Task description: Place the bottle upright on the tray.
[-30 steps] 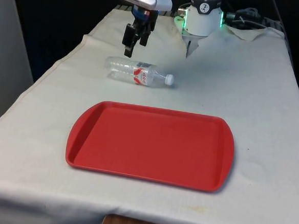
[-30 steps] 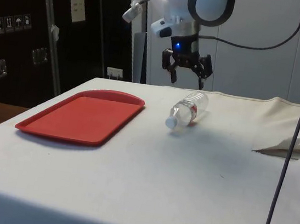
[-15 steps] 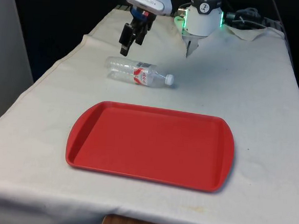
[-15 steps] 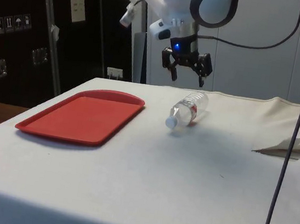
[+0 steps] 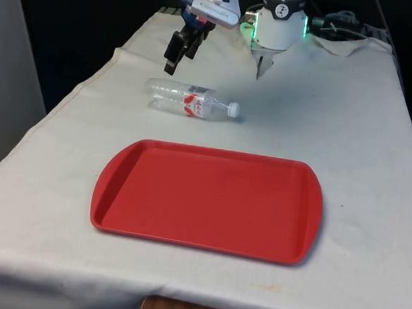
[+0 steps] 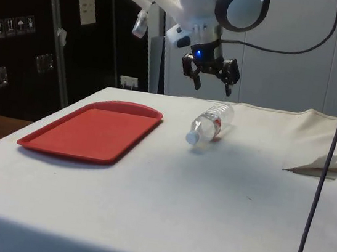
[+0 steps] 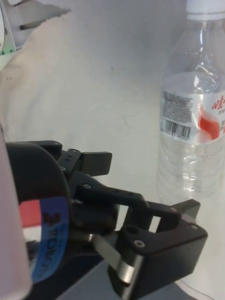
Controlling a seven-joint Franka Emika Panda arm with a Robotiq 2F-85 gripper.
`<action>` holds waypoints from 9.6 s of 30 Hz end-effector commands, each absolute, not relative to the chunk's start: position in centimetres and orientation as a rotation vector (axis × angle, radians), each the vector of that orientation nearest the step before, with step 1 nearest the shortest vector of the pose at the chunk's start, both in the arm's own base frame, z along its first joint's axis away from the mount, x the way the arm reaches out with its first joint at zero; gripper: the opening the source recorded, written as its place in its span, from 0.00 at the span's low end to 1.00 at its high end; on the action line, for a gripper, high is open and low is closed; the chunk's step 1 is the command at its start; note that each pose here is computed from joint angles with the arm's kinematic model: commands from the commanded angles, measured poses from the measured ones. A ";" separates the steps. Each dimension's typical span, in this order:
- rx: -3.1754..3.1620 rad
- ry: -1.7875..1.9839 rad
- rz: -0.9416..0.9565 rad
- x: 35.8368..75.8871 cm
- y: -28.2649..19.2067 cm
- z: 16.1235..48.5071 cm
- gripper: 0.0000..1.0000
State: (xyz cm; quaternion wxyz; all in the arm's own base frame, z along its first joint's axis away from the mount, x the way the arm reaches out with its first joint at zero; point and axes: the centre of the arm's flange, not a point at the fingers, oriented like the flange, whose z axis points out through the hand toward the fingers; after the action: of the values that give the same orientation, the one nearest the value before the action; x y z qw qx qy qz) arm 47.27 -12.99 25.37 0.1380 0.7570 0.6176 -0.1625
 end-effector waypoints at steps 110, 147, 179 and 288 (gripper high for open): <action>1.831 1.447 -0.931 48.7 -3.5 13.6 1.00; 1.843 1.418 -0.906 48.6 -2.0 12.0 1.00; 1.822 1.504 -0.920 48.4 -2.2 11.9 1.00; 1.910 1.575 -0.777 52.7 -1.4 27.1 0.32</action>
State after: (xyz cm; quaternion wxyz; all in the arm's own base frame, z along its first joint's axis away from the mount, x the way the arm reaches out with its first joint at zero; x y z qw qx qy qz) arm 52.58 -1.44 27.02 0.2754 0.7065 0.5811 -0.2955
